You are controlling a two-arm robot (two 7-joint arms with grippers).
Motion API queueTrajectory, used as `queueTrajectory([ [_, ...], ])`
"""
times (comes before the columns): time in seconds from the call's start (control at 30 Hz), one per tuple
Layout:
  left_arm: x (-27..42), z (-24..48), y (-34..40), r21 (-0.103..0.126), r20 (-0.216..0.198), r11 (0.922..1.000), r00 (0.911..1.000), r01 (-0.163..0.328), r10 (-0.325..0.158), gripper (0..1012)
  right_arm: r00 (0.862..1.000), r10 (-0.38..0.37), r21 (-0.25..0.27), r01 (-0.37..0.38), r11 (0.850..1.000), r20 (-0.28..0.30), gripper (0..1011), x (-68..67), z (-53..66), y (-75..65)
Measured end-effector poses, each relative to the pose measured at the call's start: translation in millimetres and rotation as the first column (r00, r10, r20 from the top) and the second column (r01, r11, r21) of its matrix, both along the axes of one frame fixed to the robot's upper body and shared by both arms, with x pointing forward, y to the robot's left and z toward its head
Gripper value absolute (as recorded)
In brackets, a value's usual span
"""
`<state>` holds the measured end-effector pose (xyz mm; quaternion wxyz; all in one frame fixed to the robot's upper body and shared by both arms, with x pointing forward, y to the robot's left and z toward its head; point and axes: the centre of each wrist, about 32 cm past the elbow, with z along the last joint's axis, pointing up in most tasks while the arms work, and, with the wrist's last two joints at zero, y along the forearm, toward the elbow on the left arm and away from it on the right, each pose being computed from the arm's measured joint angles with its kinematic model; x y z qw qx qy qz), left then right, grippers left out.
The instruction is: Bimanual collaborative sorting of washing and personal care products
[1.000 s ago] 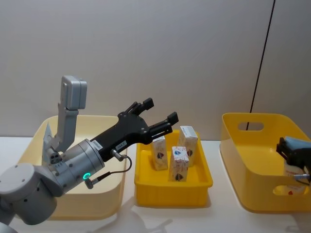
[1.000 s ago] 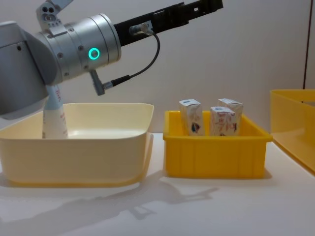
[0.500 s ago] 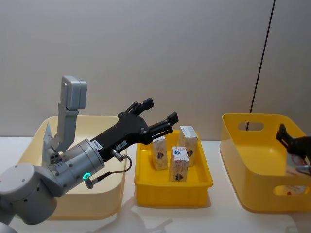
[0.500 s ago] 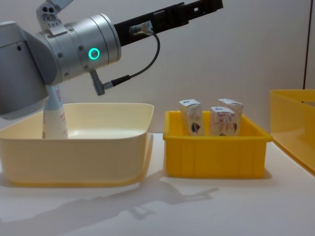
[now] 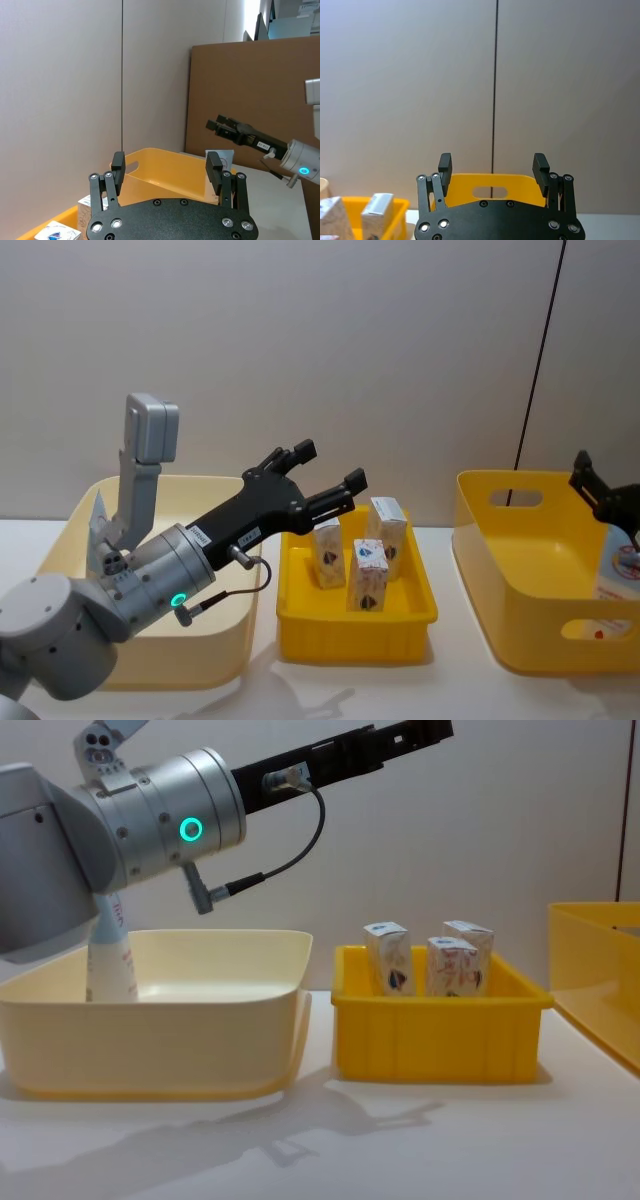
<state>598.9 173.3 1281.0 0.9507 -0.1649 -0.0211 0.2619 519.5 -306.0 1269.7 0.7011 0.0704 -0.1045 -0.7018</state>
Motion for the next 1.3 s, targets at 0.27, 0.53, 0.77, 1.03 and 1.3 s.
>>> queueTrajectory([
  [0.27,-4.6,-4.9,1.5,0.019,-0.007,0.9993,0.9994,-0.033,0.033,1003,1.0,0.015,0.0,-0.015,1.0,-0.001,1001,-2.1,-1.9,1.9],
  [0.53,-16.2,-16.2,5.9,0.072,-0.017,0.991,0.9933,-0.113,0.114,1004,0.997,0.069,-0.012,-0.07,0.997,-0.031,1001,-12.3,-16.4,13.6],
  [0.77,-31.7,-29.8,11.1,0.138,-0.016,0.9673,0.9761,-0.212,0.217,1003,0.986,0.149,-0.021,-0.151,0.988,-0.08,1001,-29.2,-37.4,30.8],
  [1.03,-49.6,-43.3,15.4,0.205,0.0,0.9273,0.9474,-0.313,0.32,1003,0.965,0.23,-0.017,-0.234,0.972,-0.127,1001,-48.5,-57.4,48.2],
  [1.3,-66.7,-54.9,18.8,0.258,0.028,0.8792,0.9128,-0.4,0.407,1003,0.937,0.305,-0.001,-0.31,0.951,-0.172,1001,-69.4,-75.4,64.1],
])
